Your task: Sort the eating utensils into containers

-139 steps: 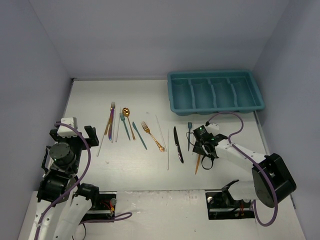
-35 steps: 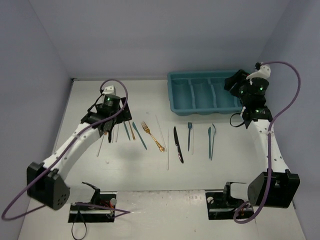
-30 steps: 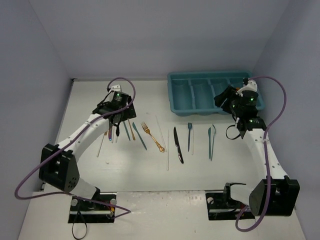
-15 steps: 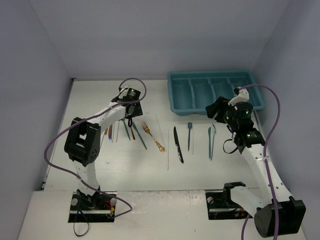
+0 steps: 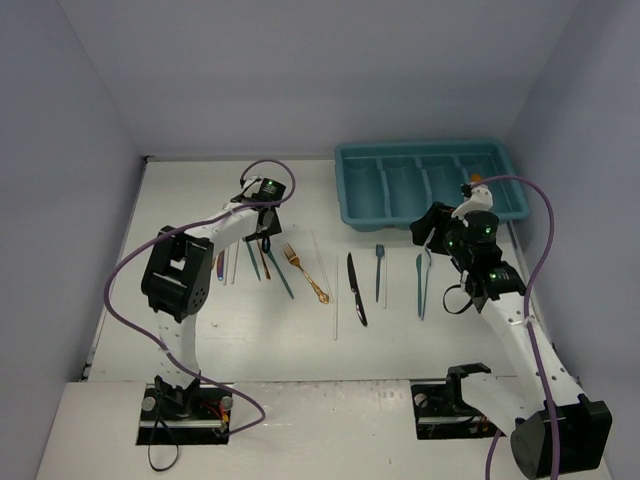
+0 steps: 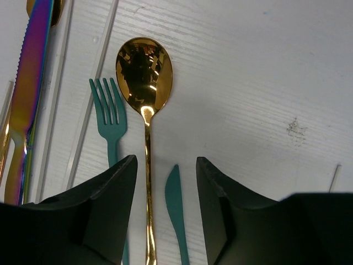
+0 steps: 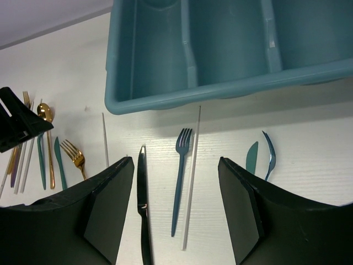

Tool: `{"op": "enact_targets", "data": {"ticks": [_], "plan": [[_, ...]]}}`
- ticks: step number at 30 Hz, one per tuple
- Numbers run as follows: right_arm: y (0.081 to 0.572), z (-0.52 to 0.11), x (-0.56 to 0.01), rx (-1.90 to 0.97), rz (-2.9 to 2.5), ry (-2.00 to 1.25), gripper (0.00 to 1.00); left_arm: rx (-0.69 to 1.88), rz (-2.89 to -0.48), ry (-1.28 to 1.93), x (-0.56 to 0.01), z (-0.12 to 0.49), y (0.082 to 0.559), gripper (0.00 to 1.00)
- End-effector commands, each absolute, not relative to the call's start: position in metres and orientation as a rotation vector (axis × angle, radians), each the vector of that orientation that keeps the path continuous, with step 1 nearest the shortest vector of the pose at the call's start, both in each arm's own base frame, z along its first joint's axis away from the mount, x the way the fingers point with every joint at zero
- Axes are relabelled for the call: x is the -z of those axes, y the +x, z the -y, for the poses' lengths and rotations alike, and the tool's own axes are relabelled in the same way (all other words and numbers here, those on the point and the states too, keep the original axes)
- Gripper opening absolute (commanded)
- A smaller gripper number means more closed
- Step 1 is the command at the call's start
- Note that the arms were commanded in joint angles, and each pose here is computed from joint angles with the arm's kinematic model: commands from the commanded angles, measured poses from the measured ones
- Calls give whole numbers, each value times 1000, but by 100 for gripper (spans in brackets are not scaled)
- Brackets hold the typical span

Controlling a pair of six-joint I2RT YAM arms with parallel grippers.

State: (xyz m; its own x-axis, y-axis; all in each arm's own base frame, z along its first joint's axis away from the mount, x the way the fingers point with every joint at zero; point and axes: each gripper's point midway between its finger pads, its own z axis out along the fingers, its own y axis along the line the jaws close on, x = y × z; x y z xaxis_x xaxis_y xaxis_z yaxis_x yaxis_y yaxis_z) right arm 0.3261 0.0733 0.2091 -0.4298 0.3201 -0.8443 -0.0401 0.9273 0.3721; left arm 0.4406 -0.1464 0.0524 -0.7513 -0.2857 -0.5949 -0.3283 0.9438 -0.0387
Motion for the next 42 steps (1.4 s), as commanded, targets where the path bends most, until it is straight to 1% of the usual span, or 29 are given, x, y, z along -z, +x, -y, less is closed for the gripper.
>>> {"op": "enact_targets", "data": {"ticks": [1, 2, 11, 13, 22, 23, 26, 29, 33, 34, 36, 38, 40, 42], "plan": [[329, -70, -221, -380, -1919, 188, 60, -67, -2410, -499, -67, 143, 456, 39], [329, -70, -218, -380, -1927, 187, 60, -65, -2416, -499, -64, 143, 456, 37], [325, -71, -205, -374, -1960, 180, 61, -83, -2448, -518, -48, 138, 453, 34], [325, -71, -205, -374, -1959, 180, 61, -92, -2450, -520, -46, 136, 453, 32], [322, -70, -199, -371, -1974, 177, 61, -129, -2502, -540, -19, 132, 446, 2], [322, -71, -199, -372, -1974, 175, 61, -133, -2507, -540, -17, 131, 445, 0], [321, -74, -197, -380, -1979, 162, 61, -115, -2496, -534, -25, 132, 448, 0], [319, -86, -199, -432, -1986, 109, 61, -85, -2430, -509, -60, 131, 455, 0], [315, -115, -207, -534, -1991, 9, 61, -10, -2283, -476, -135, 130, 464, 0], [316, -121, -213, -557, -1985, -13, 63, 15, -2257, -468, -148, 132, 465, 0], [315, -141, -225, -626, -1970, -79, 65, 119, -2186, -434, -184, 140, 466, 0], [311, -161, -240, -696, -1945, -146, 69, 227, -2128, -413, -215, 150, 462, 0], [307, -181, -254, -752, -1920, -202, 71, 374, -2034, -409, -255, 162, 456, 0], [300, -204, -270, -807, -1888, -268, 71, 511, -1979, -381, -277, 177, 447, 0]]}}
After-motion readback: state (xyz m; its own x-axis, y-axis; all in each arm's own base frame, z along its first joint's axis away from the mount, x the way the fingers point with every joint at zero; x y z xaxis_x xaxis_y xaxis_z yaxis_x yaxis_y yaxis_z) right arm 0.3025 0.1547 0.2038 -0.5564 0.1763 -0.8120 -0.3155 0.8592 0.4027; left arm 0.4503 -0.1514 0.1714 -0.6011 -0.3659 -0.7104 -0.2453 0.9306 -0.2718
